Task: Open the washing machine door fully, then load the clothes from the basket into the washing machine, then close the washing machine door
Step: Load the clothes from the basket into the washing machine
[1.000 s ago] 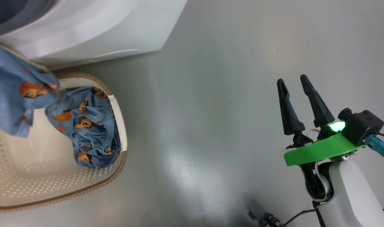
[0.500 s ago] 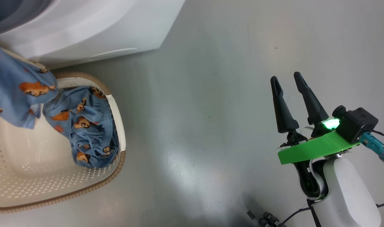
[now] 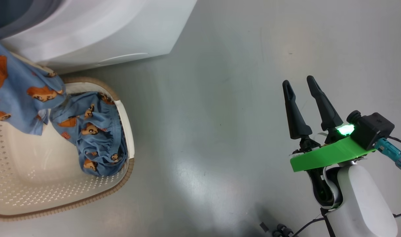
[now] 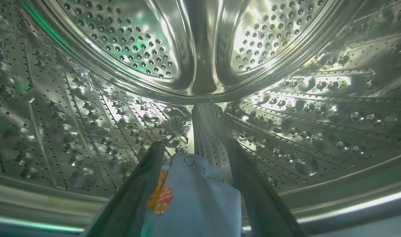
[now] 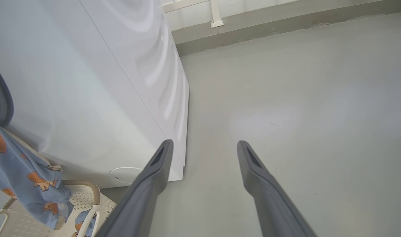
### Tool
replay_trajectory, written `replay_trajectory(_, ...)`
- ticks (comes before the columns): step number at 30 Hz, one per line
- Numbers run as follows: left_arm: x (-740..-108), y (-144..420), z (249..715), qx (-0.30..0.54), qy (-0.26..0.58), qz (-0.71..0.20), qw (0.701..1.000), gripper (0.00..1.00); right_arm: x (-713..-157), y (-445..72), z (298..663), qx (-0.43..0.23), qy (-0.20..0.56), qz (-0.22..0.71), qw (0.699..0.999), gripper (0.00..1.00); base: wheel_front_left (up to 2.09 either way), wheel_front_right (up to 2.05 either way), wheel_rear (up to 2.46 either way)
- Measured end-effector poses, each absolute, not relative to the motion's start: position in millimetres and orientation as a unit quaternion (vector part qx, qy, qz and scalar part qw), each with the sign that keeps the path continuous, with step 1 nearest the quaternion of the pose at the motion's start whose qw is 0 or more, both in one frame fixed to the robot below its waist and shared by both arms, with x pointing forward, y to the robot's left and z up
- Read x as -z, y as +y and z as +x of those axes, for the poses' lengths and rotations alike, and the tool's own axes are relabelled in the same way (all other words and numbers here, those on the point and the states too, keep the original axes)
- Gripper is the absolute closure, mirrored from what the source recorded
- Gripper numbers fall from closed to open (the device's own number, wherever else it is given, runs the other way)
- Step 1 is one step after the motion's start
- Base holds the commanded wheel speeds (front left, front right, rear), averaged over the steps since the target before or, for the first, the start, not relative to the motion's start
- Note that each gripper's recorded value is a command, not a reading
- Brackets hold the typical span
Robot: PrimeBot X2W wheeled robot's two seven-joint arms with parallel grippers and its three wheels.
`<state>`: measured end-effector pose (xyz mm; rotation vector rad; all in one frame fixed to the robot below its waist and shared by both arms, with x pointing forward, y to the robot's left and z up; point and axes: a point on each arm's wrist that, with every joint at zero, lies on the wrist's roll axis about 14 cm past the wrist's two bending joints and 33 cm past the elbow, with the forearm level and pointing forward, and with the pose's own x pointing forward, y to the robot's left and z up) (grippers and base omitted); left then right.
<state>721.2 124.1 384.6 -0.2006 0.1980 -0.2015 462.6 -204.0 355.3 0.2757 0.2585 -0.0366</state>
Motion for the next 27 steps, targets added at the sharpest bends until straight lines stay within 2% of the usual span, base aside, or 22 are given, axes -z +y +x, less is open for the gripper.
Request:
replay_trajectory(11,-411.2,128.7,708.6,0.098,0.041,-0.168,0.980,0.00,-359.6,-205.0,468.1,0.016,0.119,0.137,0.983,0.00,0.00,0.00,0.00)
replay_trajectory(27,-413.2,137.9,641.0,0.094,0.015,-0.160,0.982,0.00,-377.5,-194.3,475.6,-0.009,0.097,0.130,0.987,0.00,0.00,0.00,0.00)
